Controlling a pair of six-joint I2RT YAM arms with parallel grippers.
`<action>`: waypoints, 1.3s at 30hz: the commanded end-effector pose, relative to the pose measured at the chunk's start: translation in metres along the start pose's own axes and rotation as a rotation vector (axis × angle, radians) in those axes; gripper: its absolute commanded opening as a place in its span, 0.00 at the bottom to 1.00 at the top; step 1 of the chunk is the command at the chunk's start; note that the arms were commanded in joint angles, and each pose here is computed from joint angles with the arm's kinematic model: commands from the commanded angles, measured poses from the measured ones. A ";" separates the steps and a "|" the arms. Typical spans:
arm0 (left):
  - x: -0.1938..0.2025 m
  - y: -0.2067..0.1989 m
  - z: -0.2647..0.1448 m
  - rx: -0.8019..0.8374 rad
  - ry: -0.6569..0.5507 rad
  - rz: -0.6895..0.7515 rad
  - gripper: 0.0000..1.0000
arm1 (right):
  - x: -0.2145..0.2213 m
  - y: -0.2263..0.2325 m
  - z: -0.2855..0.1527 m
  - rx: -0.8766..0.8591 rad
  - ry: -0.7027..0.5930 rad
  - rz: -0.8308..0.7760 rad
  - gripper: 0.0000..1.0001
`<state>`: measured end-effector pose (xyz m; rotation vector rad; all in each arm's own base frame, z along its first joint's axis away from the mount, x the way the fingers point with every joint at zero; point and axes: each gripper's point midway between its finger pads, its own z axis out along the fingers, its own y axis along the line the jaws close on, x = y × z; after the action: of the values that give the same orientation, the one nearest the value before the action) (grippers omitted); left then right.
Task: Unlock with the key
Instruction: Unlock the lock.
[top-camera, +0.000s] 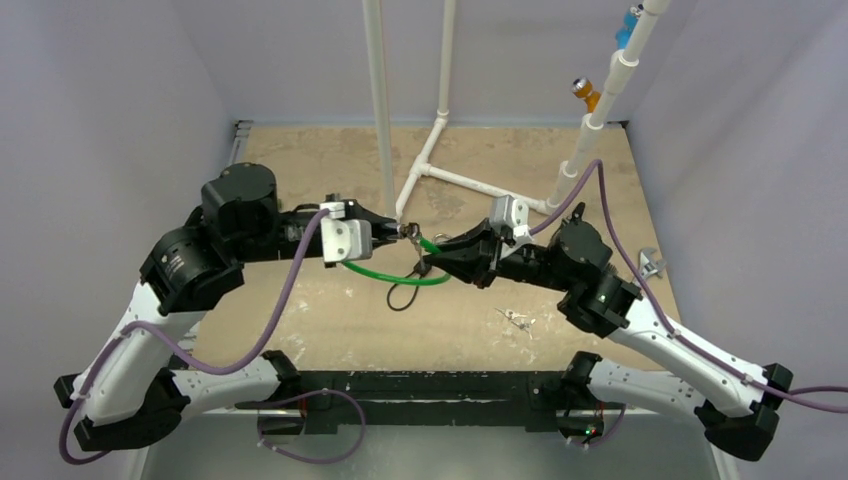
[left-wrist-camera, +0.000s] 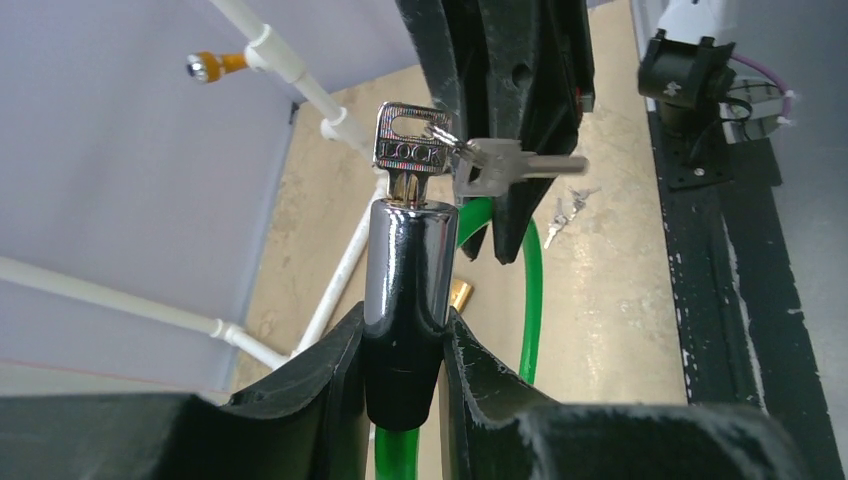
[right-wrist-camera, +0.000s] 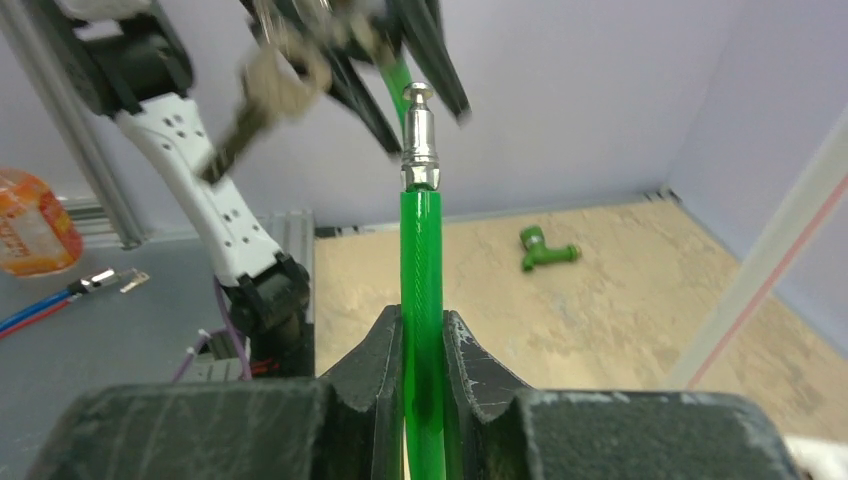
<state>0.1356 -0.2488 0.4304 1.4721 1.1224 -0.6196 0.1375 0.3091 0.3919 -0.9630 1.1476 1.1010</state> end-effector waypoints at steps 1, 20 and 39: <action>-0.066 0.023 -0.045 -0.152 -0.189 0.086 0.00 | 0.040 -0.026 -0.015 0.146 0.139 0.010 0.00; 0.090 0.047 -0.045 -0.322 0.217 -0.102 0.00 | 0.135 -0.047 0.022 0.265 0.370 0.391 0.13; 0.232 0.047 -0.076 -0.418 0.567 -0.230 0.00 | 0.229 -0.060 0.075 0.212 0.502 0.518 0.16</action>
<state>0.2408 -0.1123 0.2570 1.2034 1.8142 -0.1734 0.2164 0.3796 0.1470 -0.8206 2.0887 1.0269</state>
